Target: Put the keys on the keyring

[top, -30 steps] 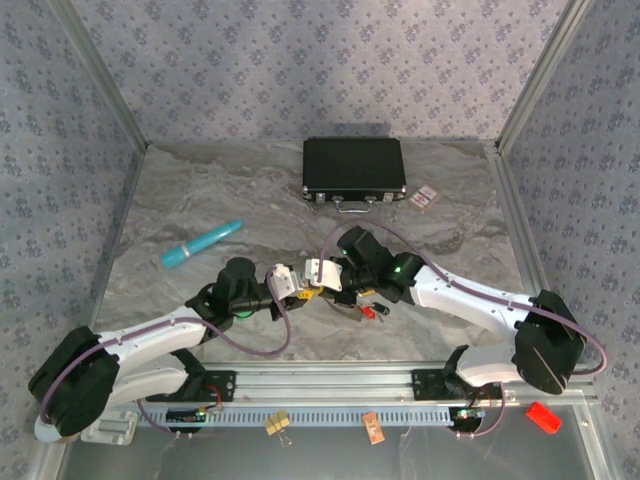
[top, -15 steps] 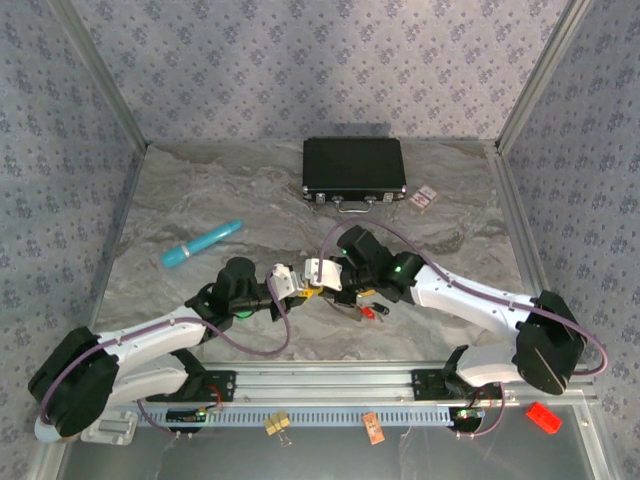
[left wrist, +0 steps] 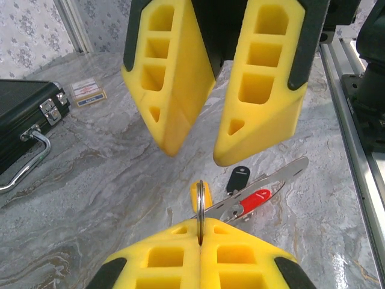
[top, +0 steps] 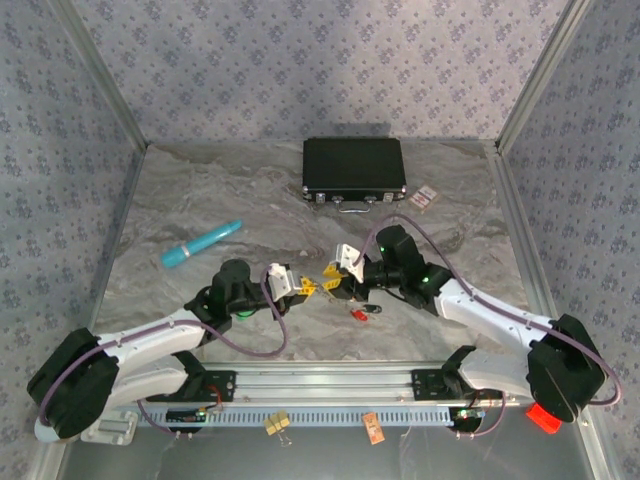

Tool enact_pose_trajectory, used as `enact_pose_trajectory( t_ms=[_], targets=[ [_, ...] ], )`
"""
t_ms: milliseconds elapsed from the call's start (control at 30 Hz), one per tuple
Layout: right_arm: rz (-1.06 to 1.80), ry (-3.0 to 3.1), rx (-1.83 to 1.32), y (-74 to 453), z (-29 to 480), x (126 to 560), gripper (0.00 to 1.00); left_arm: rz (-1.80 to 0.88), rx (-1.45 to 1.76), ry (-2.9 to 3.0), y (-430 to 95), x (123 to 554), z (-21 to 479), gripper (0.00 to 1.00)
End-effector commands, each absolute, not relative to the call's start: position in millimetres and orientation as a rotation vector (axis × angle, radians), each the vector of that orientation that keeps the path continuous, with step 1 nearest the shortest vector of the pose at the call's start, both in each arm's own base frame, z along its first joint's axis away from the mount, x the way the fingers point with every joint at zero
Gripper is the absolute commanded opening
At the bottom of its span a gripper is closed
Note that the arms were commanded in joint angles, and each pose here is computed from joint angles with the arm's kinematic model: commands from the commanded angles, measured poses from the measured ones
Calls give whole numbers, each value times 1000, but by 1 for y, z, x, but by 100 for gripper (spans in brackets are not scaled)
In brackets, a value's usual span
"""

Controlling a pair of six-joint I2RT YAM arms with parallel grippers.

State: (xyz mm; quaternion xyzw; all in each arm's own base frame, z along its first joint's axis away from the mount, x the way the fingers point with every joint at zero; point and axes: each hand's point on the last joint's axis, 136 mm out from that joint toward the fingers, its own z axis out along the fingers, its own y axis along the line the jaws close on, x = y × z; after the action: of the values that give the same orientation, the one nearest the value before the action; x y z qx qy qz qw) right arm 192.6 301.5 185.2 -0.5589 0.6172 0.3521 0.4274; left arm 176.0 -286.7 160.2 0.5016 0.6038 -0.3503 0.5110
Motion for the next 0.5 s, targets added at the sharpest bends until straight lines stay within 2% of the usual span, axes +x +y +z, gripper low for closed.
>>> enact_pose_trajectory(
  t_ms=[0,267,467],
  targets=[
    [964,1501,-1387,307,190,188,28,-887,1201,1380,-292,170,174,0],
    [967,1521,-1398,307,179,188,28,-889,1190,1377,-291,171,176,0],
    [978,1507,-1400,311,180,189,24,-904,1194,1374,-292,169,176,0]
  ],
)
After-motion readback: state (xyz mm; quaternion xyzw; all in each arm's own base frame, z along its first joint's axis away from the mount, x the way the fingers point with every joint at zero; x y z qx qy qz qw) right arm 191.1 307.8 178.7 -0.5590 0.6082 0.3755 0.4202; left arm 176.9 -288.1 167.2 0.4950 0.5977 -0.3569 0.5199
